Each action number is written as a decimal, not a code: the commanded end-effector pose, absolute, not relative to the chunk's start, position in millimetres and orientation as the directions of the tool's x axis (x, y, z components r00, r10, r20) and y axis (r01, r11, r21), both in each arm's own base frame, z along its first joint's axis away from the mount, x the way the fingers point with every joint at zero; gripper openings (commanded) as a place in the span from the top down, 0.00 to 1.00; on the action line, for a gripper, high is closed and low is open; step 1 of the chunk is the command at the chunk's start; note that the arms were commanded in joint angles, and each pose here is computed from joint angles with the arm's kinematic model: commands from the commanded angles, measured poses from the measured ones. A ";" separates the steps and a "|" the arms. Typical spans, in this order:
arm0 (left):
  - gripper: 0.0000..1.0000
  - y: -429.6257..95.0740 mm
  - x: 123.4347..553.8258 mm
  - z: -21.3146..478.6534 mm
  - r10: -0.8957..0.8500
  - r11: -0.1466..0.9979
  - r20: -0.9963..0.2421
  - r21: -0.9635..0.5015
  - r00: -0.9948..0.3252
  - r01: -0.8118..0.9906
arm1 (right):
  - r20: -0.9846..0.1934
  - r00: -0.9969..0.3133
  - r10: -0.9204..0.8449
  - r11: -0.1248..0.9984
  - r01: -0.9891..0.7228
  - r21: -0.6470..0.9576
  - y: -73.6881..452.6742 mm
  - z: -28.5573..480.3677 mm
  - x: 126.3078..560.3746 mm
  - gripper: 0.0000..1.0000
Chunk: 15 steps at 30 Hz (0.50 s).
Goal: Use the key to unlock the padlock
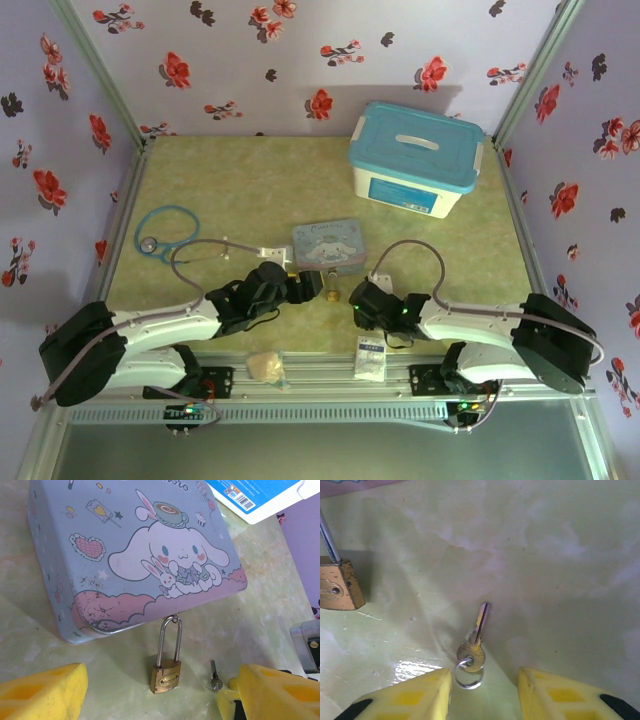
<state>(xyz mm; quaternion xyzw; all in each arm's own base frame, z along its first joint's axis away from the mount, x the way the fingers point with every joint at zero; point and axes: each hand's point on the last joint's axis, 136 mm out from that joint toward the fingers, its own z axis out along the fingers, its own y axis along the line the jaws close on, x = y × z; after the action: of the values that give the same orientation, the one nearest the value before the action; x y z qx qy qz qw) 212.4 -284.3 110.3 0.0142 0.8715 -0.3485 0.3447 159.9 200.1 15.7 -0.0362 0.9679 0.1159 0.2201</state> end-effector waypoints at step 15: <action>0.21 -284.4 214.5 104.9 -0.246 0.751 -0.613 -0.610 -0.750 0.252 | -0.453 -0.890 -0.061 0.968 -0.163 0.191 214.6 4.1 162.1 0.97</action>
<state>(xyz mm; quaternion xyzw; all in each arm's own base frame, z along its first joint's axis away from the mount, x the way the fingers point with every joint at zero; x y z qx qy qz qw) 213.3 -285.7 105.9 0.0104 0.8690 -0.3537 0.3459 166.8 199.2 13.5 -0.0490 0.9661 0.0786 0.2408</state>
